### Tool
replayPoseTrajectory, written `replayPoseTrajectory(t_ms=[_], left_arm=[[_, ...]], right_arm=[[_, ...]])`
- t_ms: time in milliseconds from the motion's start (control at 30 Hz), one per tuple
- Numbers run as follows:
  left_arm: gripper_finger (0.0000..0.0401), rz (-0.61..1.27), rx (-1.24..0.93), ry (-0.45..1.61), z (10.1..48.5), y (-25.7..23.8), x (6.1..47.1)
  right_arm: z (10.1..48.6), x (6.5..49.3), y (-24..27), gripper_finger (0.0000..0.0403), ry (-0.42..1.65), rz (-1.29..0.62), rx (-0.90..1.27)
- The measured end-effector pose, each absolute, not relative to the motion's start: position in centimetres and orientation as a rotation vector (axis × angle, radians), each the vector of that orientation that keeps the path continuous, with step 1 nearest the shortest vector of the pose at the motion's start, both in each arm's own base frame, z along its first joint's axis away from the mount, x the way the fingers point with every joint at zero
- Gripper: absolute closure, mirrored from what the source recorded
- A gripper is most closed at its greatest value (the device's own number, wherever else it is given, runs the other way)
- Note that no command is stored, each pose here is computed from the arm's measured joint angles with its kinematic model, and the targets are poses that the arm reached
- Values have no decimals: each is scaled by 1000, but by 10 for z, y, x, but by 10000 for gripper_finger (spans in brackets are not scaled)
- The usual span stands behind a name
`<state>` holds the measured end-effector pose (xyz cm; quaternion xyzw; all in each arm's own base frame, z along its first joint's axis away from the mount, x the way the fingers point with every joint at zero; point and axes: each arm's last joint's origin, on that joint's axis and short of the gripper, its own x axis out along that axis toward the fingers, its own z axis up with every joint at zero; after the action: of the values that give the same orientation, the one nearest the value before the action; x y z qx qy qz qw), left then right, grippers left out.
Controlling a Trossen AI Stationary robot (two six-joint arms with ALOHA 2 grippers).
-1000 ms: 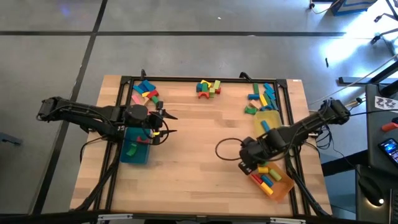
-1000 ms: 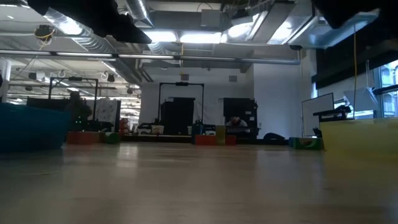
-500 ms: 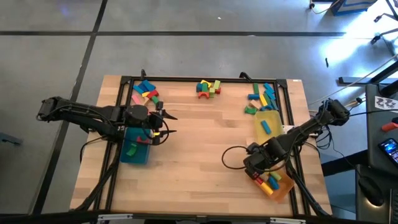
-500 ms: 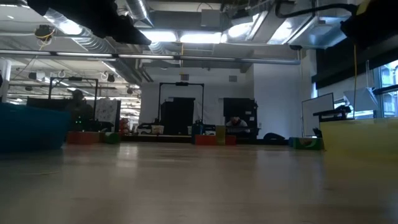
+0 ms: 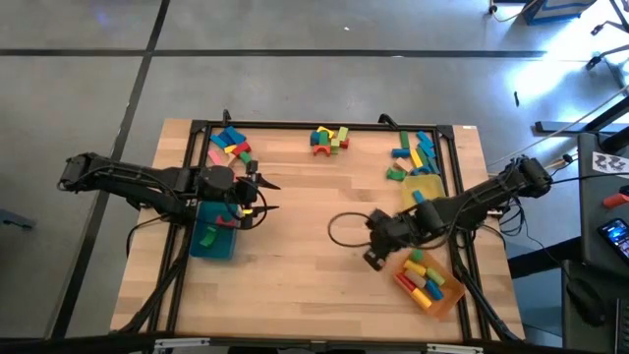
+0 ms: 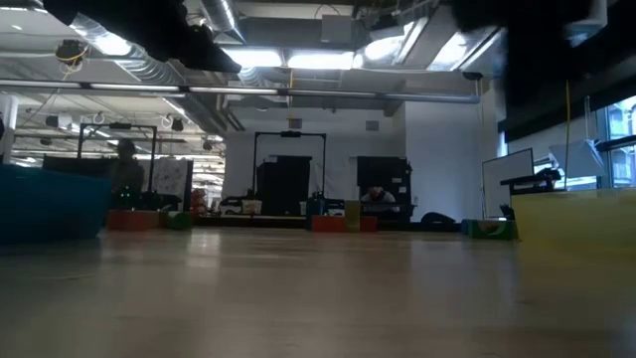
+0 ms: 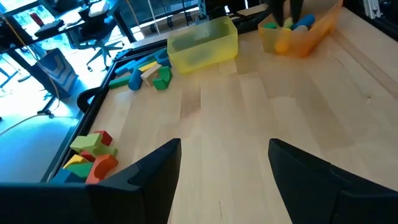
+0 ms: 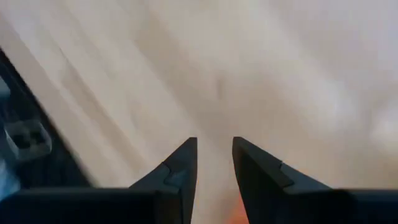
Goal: Sort blocks by size
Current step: Put the green cylindrical block into the orange bin
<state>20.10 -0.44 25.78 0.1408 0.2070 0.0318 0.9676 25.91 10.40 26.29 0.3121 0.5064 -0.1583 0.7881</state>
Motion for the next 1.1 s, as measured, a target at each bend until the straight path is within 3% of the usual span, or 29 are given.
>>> replayPoseTrajectory(t_ms=[233,500,867,1100], left_arm=[[168,93,217,416,258,-4,201],[168,302,152,479,250,4,202],[168,629,9,681,218,52,207],[168,777,-93,745,204,80,205]], right_arm=[[266,279,97,299,803,-393,254],[250,303,81,292,764,-488,221],[225,333,8,145,799,-704,-5],[237,349,-38,102,684,-722,-130]])
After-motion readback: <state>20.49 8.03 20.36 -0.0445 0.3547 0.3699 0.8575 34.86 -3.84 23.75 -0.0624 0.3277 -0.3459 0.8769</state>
